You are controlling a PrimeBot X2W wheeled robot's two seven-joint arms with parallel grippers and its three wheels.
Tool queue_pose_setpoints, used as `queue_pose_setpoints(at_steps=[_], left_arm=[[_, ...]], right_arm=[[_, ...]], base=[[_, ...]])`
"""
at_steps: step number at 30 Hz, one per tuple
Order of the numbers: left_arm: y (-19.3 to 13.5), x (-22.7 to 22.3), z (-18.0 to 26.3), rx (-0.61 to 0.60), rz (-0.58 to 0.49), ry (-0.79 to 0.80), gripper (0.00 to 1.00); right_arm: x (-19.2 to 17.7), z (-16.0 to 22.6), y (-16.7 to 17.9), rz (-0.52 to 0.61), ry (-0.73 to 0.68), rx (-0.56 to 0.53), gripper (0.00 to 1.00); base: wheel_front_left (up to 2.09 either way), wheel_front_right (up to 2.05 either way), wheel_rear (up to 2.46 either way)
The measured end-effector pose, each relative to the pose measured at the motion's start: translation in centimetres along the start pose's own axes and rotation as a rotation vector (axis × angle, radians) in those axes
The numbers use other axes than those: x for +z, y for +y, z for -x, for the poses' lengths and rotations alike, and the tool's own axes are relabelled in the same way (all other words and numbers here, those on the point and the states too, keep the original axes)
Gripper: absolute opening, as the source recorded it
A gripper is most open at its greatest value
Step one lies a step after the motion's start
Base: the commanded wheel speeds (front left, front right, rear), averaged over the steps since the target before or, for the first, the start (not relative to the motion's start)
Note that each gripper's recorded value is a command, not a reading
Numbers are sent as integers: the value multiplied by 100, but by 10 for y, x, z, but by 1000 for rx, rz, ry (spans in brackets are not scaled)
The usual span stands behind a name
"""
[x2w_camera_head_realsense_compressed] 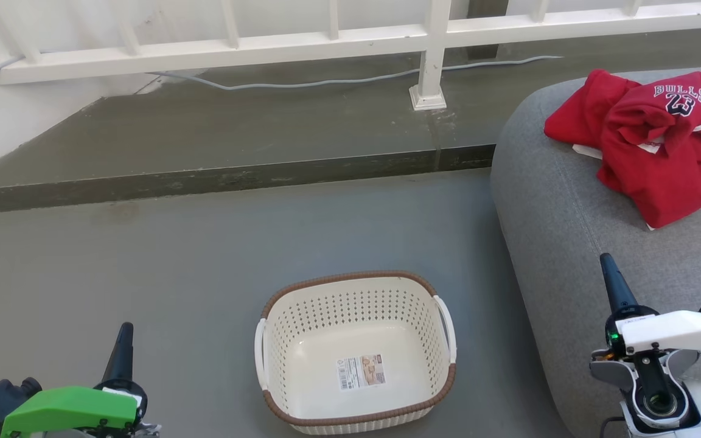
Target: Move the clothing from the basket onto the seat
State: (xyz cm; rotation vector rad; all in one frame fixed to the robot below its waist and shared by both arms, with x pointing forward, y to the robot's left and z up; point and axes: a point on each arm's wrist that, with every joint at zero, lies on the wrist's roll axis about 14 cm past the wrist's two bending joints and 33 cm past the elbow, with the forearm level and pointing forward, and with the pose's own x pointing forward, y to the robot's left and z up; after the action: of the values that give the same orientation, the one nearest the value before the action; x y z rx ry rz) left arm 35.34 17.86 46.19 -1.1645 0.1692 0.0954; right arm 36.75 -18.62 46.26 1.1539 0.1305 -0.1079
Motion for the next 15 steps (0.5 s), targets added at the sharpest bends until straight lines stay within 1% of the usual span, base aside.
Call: queue_pose_setpoints(at_steps=[15], left_arm=[[-5, 6, -7, -36, 186, 4, 0]], right_arm=[[8, -1, 0, -206, -5, 13, 0]], base=[[0, 0, 0]])
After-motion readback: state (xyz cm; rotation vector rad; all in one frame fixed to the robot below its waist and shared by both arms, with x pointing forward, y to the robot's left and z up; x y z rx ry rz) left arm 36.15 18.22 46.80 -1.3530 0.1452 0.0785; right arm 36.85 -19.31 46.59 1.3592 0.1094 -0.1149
